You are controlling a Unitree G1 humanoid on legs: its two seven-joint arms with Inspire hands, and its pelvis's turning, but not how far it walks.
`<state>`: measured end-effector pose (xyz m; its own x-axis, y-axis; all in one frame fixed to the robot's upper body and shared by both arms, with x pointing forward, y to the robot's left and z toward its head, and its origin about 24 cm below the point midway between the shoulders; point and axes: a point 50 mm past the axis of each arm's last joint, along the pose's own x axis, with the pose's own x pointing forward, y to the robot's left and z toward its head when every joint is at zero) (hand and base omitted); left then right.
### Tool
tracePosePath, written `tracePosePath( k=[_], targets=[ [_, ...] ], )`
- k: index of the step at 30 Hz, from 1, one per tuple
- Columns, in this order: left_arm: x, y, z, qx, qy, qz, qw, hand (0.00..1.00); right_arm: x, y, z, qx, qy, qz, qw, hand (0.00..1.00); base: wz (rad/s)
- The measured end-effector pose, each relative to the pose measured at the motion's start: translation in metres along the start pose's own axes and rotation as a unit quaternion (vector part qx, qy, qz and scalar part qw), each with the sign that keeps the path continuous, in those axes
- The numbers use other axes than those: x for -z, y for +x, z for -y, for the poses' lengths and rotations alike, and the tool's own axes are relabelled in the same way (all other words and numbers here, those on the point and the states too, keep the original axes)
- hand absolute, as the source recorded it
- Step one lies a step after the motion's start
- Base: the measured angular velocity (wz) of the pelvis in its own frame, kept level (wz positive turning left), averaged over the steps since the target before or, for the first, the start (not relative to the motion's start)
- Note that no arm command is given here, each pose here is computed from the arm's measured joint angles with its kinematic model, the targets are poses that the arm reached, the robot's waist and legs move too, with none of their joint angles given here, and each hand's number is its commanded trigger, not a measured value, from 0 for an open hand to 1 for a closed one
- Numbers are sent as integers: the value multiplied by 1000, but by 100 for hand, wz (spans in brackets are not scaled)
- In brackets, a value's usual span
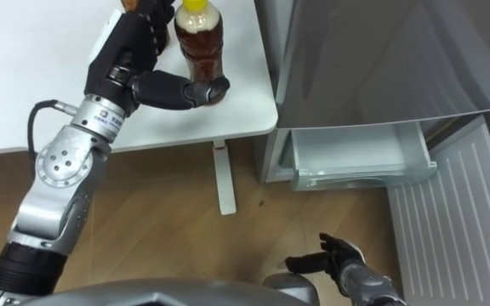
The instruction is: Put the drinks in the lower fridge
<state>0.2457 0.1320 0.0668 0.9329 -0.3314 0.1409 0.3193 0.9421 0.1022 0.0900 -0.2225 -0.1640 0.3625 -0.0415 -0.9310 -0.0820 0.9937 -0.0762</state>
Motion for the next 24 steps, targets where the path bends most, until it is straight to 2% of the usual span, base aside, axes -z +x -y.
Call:
tracePosePath(
  k=[12, 17, 24],
  targets=[
    [9, -2, -3, 2, 1, -20, 1000, 0, 0, 0, 0, -2, -3, -2, 1000, 0, 0],
    [18, 0, -12, -16, -17, -38, 999, 0, 0, 0, 0, -7, -10, -4, 1000, 0, -2],
    [25, 5, -15, -22, -36, -57, 997, 0, -2, 0, -1, -6, -13, 1, 1000, 0, -1]
  ],
)
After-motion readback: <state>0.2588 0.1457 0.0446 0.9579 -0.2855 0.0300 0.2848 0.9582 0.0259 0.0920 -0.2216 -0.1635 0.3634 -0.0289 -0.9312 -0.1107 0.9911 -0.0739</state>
